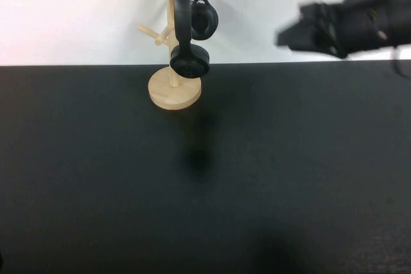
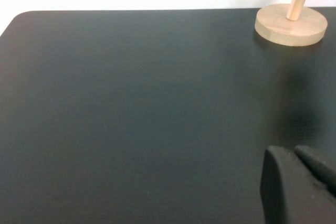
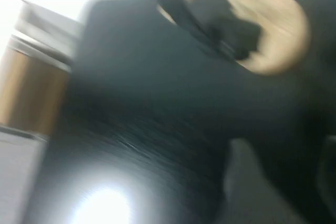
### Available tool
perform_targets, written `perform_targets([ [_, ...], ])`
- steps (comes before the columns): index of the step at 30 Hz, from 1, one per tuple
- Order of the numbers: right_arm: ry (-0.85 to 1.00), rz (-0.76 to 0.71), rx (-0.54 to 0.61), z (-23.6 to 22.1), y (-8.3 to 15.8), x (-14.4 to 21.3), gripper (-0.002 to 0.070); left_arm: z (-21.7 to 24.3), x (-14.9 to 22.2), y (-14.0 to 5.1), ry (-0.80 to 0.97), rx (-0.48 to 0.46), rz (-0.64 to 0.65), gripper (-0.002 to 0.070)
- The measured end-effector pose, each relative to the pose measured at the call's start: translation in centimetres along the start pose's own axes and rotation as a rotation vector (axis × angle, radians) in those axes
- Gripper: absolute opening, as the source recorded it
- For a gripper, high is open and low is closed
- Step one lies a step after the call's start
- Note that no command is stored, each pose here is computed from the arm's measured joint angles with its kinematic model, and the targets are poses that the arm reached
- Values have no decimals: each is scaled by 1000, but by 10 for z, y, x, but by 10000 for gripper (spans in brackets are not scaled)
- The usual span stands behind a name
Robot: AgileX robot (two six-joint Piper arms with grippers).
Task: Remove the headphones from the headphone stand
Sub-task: Pick up the headphones from the headphone stand
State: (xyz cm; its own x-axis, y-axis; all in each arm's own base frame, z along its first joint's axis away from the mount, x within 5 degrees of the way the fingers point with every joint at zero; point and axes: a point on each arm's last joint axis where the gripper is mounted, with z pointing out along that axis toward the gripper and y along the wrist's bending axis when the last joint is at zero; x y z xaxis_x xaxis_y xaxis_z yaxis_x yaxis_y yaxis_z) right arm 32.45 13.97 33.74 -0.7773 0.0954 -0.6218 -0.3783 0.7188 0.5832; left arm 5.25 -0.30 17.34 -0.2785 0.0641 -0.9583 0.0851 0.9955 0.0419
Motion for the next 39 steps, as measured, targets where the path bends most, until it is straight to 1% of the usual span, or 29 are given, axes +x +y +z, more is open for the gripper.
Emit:
perform_targets([
  [3, -43, 37, -87, 15, 9, -18, 365, 0, 0, 0, 0, 0, 0, -4],
  [4, -54, 50, -108, 21, 11, -23, 392, 0, 0, 0, 0, 0, 0, -4],
  [7, -64, 56, -152, 40, 17, -33, 429, 0, 0, 0, 0, 0, 0, -4],
  [14, -58, 43, -218, 89, 29, -47, 443, 0, 0, 0, 0, 0, 0, -4],
  [20, -90, 41, -228, 116, 22, -62, 444, 0, 0, 0, 0, 0, 0, -4],
  [28, -153, 17, -208, 134, 14, -69, 444, 0, 0, 0, 0, 0, 0, -4],
  [39, -182, -7, -224, 159, 18, -62, 444, 0, 0, 0, 0, 0, 0, -4],
])
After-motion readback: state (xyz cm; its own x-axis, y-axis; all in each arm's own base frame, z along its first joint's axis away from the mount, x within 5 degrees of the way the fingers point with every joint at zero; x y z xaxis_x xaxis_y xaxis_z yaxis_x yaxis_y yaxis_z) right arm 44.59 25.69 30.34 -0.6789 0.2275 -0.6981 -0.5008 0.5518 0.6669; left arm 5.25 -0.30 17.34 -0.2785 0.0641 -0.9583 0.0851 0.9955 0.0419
